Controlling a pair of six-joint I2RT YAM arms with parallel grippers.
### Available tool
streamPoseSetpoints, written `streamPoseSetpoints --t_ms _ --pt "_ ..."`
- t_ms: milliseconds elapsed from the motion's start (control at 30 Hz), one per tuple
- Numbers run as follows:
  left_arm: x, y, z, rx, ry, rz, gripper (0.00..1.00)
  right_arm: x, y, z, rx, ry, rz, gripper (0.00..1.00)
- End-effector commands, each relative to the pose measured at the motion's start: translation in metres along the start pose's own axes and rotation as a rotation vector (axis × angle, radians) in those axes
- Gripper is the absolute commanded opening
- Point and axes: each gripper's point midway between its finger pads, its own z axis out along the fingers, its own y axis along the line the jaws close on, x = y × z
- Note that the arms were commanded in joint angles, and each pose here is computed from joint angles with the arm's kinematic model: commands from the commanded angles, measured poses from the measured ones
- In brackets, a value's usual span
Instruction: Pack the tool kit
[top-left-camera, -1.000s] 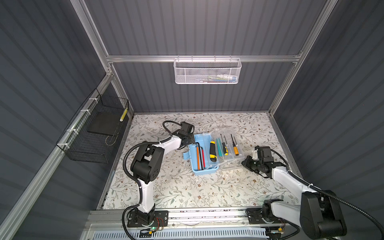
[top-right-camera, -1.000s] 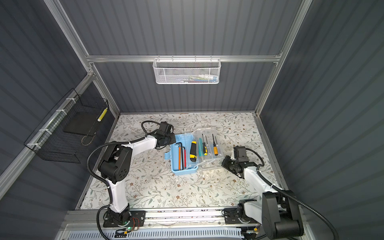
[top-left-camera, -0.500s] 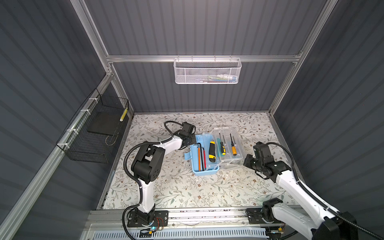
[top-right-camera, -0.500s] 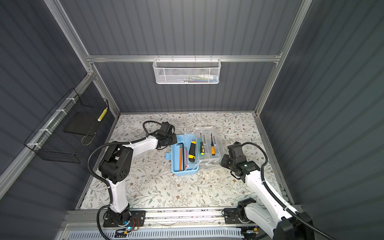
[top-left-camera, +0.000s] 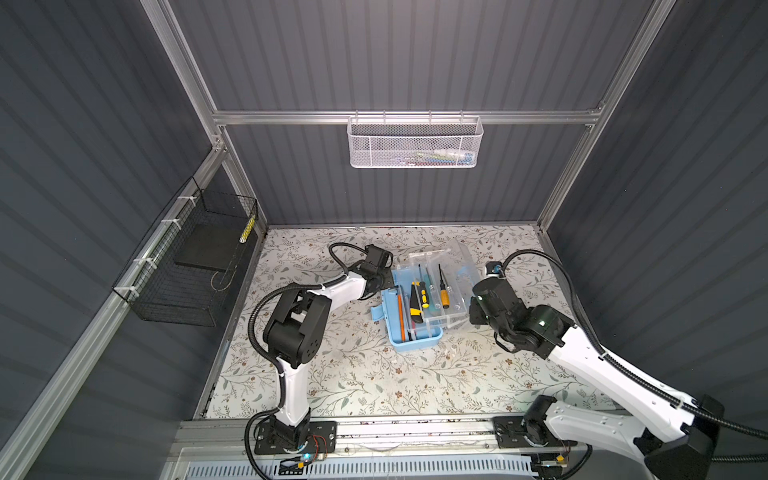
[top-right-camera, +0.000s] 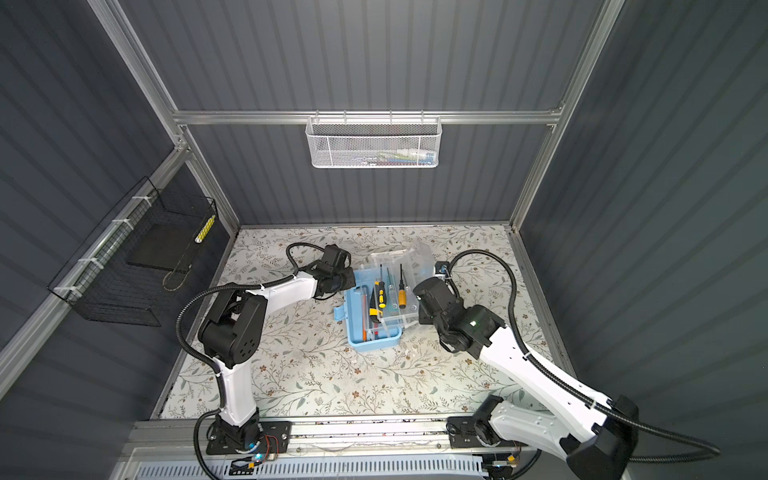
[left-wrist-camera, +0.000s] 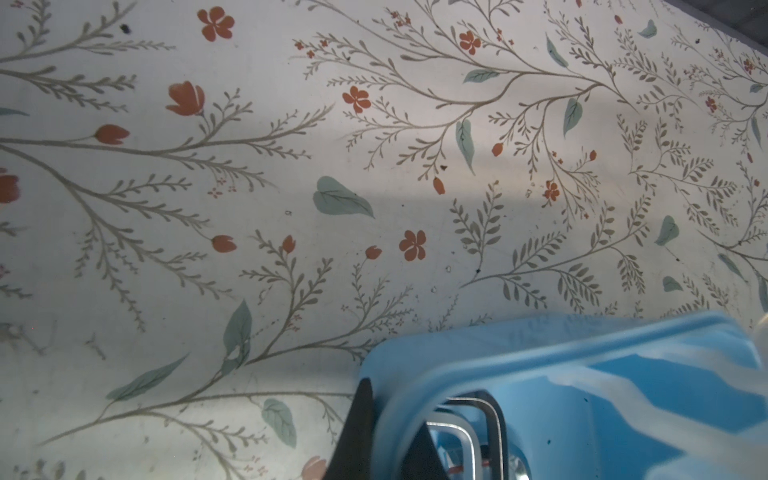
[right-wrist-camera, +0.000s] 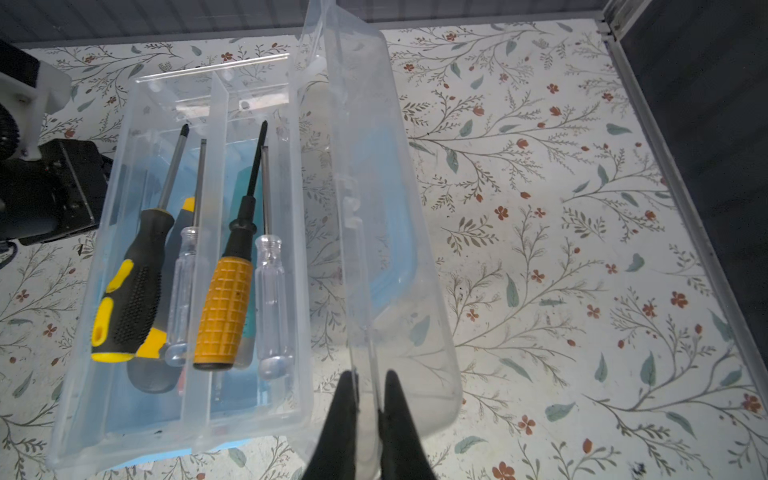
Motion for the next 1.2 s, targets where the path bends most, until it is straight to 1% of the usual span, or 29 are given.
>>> streamPoseSetpoints --t_ms 0,300,333,367,400,433,467,533,667,767,867,900,967,1067,1167 --pt "0.002 -0.041 -0.005 0.151 0.009 0.019 0.00 -0.030 0.041 -0.010 -0.101 -0.092 0.035 0.00" --pt "-0.004 -0.042 -0.008 0.141 -0.003 0.019 0.00 -0.027 0.086 -0.018 -0.191 -0.073 -0.020 0.00" --pt "-0.005 -0.042 -0.008 0.141 -0.005 0.019 0.00 -0.026 0.090 -0.020 -0.203 -0.071 -0.025 0.02" --pt "-0.006 -0.042 -0.008 0.142 -0.007 0.019 0.00 -0.026 0.095 -0.021 -0.217 -0.071 -0.028 0.05" --pt "-0.006 -0.042 -0.008 0.140 -0.009 0.016 0.00 -0.026 0.099 -0.024 -0.235 -0.071 -0.029 0.13" --pt "-0.007 -0.042 -0.008 0.138 -0.012 0.016 0.00 -0.025 0.105 -0.026 -0.260 -0.069 -0.031 0.24" --pt "-0.008 -0.041 -0.008 0.136 -0.013 0.014 0.00 -0.025 0.110 -0.027 -0.284 -0.065 -0.028 0.31" --pt "-0.008 -0.040 -0.008 0.128 -0.017 0.004 0.00 -0.023 0.121 -0.032 -0.351 -0.061 -0.026 0.40" --pt "-0.010 -0.034 -0.007 0.100 -0.026 -0.011 0.00 -0.028 0.140 -0.047 -0.486 -0.066 -0.015 0.49" --pt "-0.013 -0.029 -0.008 0.085 -0.035 -0.025 0.00 -0.034 0.147 -0.062 -0.562 -0.076 -0.012 0.52" --pt "-0.014 -0.024 -0.008 0.074 -0.036 -0.040 0.00 -0.041 0.147 -0.075 -0.604 -0.099 -0.021 0.53" --pt "-0.015 -0.023 -0.007 0.072 -0.035 -0.040 0.00 -0.046 0.137 -0.076 -0.563 -0.122 -0.015 0.53" --pt "-0.015 -0.022 -0.007 0.074 -0.032 -0.043 0.00 -0.060 0.103 -0.082 -0.467 -0.169 0.008 0.53" --pt "-0.015 -0.019 -0.007 0.068 -0.034 -0.040 0.00 -0.069 0.056 -0.074 -0.330 -0.155 0.074 0.53" --pt "-0.017 -0.020 -0.007 0.069 -0.036 -0.040 0.00 -0.066 0.019 -0.065 -0.252 -0.157 0.162 0.54"
